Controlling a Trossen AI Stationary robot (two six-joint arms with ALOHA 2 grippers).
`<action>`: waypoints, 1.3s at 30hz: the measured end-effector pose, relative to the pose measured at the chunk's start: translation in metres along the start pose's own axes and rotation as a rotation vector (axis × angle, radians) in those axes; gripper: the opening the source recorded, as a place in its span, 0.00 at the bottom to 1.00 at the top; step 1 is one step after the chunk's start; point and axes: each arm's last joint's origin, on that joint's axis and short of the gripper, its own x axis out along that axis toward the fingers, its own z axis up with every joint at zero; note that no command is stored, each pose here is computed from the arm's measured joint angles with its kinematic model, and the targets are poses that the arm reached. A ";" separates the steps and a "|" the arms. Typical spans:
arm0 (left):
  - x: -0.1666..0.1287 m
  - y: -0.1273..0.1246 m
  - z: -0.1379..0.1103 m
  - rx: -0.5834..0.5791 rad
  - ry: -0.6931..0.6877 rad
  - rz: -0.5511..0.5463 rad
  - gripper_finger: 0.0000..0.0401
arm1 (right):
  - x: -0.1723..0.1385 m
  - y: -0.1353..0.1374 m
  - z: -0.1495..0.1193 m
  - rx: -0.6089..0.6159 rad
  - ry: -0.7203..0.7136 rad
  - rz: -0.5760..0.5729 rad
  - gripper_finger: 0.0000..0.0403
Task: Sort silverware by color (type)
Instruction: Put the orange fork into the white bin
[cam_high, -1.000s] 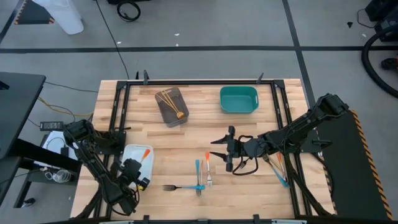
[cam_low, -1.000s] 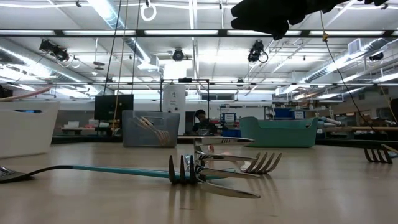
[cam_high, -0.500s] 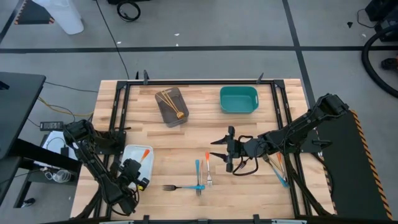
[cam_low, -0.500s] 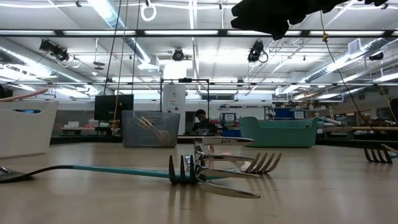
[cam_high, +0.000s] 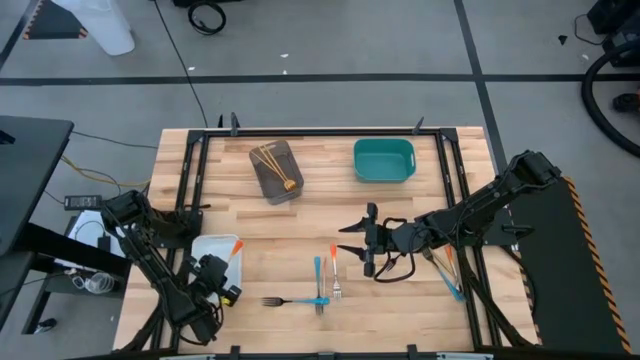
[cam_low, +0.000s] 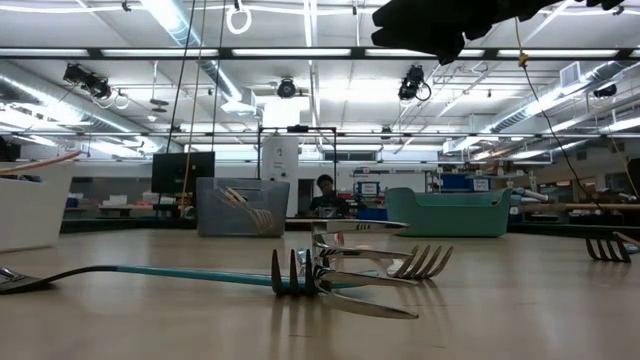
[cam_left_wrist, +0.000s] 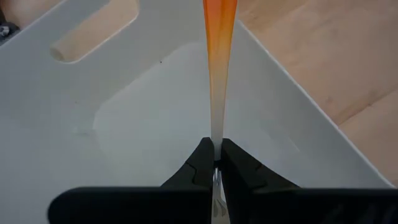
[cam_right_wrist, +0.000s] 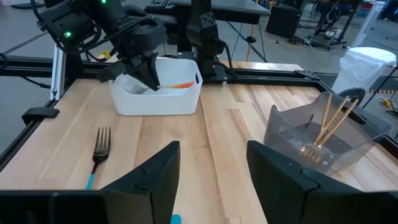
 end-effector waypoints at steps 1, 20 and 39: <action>0.000 0.000 0.000 0.000 0.001 0.000 0.05 | 0.000 0.000 0.000 0.000 0.000 0.000 0.49; -0.004 0.006 0.005 -0.021 0.022 0.012 0.37 | 0.000 0.000 0.000 0.013 -0.001 0.001 0.49; -0.012 0.008 0.038 -0.004 0.086 0.010 0.40 | 0.000 0.001 0.000 0.027 0.000 0.010 0.49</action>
